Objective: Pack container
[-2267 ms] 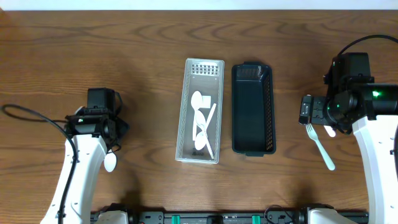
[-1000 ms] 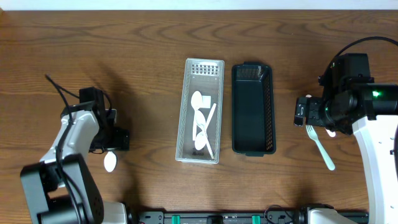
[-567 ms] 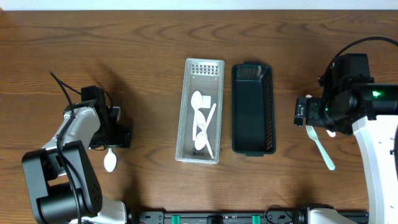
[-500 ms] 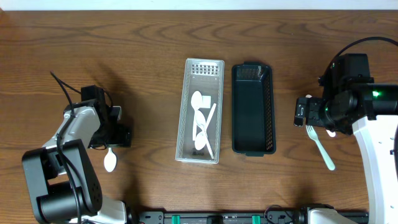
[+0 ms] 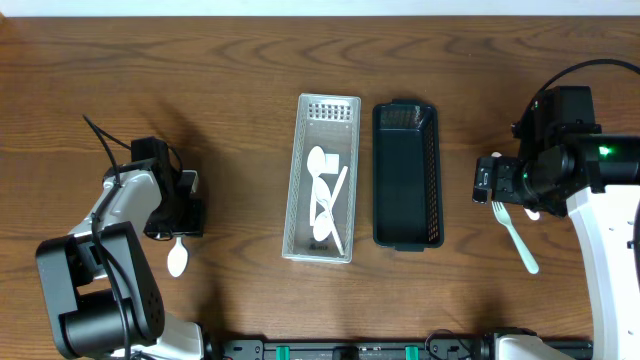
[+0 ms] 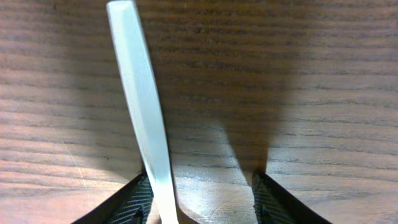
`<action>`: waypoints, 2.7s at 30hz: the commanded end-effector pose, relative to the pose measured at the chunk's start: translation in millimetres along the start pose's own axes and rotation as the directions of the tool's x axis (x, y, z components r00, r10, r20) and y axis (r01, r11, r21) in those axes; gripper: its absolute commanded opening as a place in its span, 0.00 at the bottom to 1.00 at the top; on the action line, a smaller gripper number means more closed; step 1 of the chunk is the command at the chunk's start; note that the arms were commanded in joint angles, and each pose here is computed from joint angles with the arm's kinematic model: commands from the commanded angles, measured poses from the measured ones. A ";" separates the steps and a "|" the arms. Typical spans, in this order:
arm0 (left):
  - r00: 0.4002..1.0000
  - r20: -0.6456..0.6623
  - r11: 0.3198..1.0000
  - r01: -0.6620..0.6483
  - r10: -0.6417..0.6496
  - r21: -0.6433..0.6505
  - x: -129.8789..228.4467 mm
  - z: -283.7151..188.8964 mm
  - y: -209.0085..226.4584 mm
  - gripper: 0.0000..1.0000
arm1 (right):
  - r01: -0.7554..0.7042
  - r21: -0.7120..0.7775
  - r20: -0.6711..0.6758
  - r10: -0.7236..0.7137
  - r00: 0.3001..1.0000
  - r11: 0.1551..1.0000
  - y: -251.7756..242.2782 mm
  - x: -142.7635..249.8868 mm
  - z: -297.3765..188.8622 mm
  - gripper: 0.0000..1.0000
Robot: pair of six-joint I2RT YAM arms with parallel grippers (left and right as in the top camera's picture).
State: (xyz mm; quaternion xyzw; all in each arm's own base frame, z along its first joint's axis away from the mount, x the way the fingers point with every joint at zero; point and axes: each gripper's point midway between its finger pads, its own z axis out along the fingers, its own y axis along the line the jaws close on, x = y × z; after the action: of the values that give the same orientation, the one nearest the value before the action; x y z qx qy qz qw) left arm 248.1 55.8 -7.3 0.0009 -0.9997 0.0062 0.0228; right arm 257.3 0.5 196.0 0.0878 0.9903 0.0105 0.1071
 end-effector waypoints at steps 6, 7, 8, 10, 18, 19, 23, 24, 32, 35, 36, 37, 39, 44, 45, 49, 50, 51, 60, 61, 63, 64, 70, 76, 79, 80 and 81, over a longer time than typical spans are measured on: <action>0.997 -0.080 1.000 -0.007 0.008 0.021 16.4 12.9 -3.2 0.35 | 0.004 -0.003 0.011 -0.004 1.000 1.000 -1.2 -1.9 -3.8 0.99; 0.997 -0.080 1.000 -0.007 0.008 0.021 16.4 12.9 -3.2 0.35 | 0.004 -0.003 0.011 -0.004 1.000 1.000 -1.2 -1.9 -3.8 0.99; 0.997 -0.080 1.000 -0.007 0.008 0.021 16.4 12.9 -3.2 0.34 | 0.004 -0.003 0.011 -0.004 1.000 1.000 -1.2 -1.9 -3.8 0.99; 0.997 -0.080 1.000 -0.007 0.008 0.021 16.2 12.9 -3.2 0.33 | 0.004 -0.003 0.011 -0.004 1.000 1.000 -1.2 -1.9 -3.8 0.99; 0.996 -0.091 1.000 -0.011 0.008 -0.030 18.0 12.7 5.6 0.22 | 0.004 -0.003 0.011 -0.004 1.000 1.000 -1.2 -1.9 -3.8 0.99; 0.996 -0.091 0.999 -0.011 0.008 -0.030 18.1 12.7 5.7 0.21 | 0.004 -0.003 0.011 -0.004 1.000 1.000 -1.2 -1.9 -3.8 0.99; 0.996 -0.089 0.999 -0.011 0.008 -0.030 17.5 12.7 5.8 0.12 | 0.004 -0.003 0.011 -0.004 1.000 1.000 -1.2 -1.9 -3.8 0.99; 0.996 -0.087 0.999 -0.011 0.008 -0.031 17.0 12.8 5.9 0.10 | 0.004 -0.003 0.011 -0.004 1.000 1.000 -1.2 -1.9 -3.8 0.99; 0.997 -0.074 0.999 -0.010 0.007 -0.033 13.5 12.3 6.6 0.06 | 0.004 -0.003 0.012 -0.004 1.000 1.000 -1.2 -2.0 -3.8 0.99; 0.999 -0.054 0.999 0.002 -0.004 -0.039 6.4 7.3 7.9 0.06 | 0.004 -0.003 0.012 -0.004 1.000 1.000 -1.2 -2.1 -3.8 0.99; 0.999 -0.043 0.999 0.014 -0.016 -0.042 2.9 4.1 8.3 0.06 | 0.004 -0.003 0.012 -0.004 1.000 1.000 -1.2 -2.1 -3.8 0.99; 0.999 -0.029 0.999 0.028 -0.030 -0.045 -1.9 -1.0 8.6 0.06 | 0.004 -0.003 0.012 -0.004 1.000 1.000 -1.2 -2.1 -3.8 0.99; 0.999 0.000 0.998 0.039 -0.039 -0.051 -11.2 -12.7 8.1 0.06 | 0.004 -0.004 0.013 -0.004 1.000 1.000 -1.1 -2.4 -3.8 0.99; 0.993 0.116 0.997 0.038 -0.030 -0.065 -38.1 -64.7 -8.1 0.06 | 0.004 -0.005 0.019 -0.004 1.000 1.000 -0.9 -3.8 -3.8 0.99; 0.989 0.147 0.997 0.035 -0.025 -0.066 -43.1 -78.7 -15.2 0.06 | 0.004 -0.005 0.020 -0.004 1.000 1.000 -0.9 -4.0 -3.8 0.99; 0.969 0.246 0.998 0.002 0.012 -0.056 -51.1 -126.3 -54.9 0.06 | 0.004 -0.005 0.026 -0.004 1.000 1.000 -0.7 -5.6 -3.8 0.99; 0.963 0.268 0.999 -0.017 0.030 -0.051 -50.3 -136.5 -68.4 0.06 | 0.004 -0.006 0.030 -0.004 1.000 1.000 -0.4 -6.4 -3.9 0.99; 0.957 0.287 0.998 -0.033 0.044 -0.045 -49.4 -144.0 -80.9 0.06 | 0.004 -0.007 0.033 -0.004 0.999 1.000 -0.3 -7.1 -3.9 0.99; 0.911 0.399 0.986 -0.145 0.103 0.077 -27.8 -165.8 -208.0 0.06 | 0.004 -0.010 0.057 -0.004 0.998 1.000 0.6 -13.1 -4.2 0.99; 0.908 0.405 0.984 -0.156 0.108 0.088 -26.7 -164.9 -219.1 0.06 | 0.004 -0.010 0.059 -0.004 0.998 1.000 0.7 -13.6 -4.2 0.99; 0.895 0.421 0.974 -0.206 0.147 0.098 -26.6 -161.2 -241.8 0.06 | 0.004 -0.011 0.061 -0.004 0.998 1.000 0.8 -14.2 -4.2 0.99; 0.891 0.423 0.970 -0.224 0.163 0.098 -26.8 -158.3 -249.3 0.06 | 0.004 -0.011 0.061 -0.004 0.998 1.000 0.8 -14.1 -4.2 0.99; 0.918 0.370 0.976 -0.194 0.146 0.097 -35.8 -124.3 -268.5 0.06 | 0.004 -0.011 0.061 -0.004 0.998 1.000 0.8 -14.1 -4.2 0.99; 0.942 0.300 0.982 -0.179 0.153 0.063 -43.3 -85.9 -272.2 0.06 | 0.004 -0.011 0.060 -0.004 0.998 1.000 0.7 -13.9 -4.2 0.99; 0.942 0.297 0.981 -0.184 0.159 0.059 -45.5 -80.9 -273.5 0.10 | 0.005 -0.010 0.061 -0.004 0.998 1.000 0.7 -14.0 -4.2 0.99; 0.939 0.302 0.979 -0.193 0.167 0.058 -46.4 -81.4 -274.2 0.13 | 0.009 -0.010 0.061 -0.008 0.998 1.000 0.7 -14.0 -4.2 0.99; 0.933 0.312 0.976 -0.208 0.180 0.059 -48.0 -83.3 -275.6 0.23 | 0.012 -0.010 0.061 -0.011 0.998 1.000 0.7 -14.0 -4.2 0.99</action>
State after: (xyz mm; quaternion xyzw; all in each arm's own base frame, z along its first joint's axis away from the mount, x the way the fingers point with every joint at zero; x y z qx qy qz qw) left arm 295.7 -217.7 72.9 -0.0939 -0.9868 0.0533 -0.1208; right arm 268.3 0.5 198.6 0.0868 0.9876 0.0122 0.1299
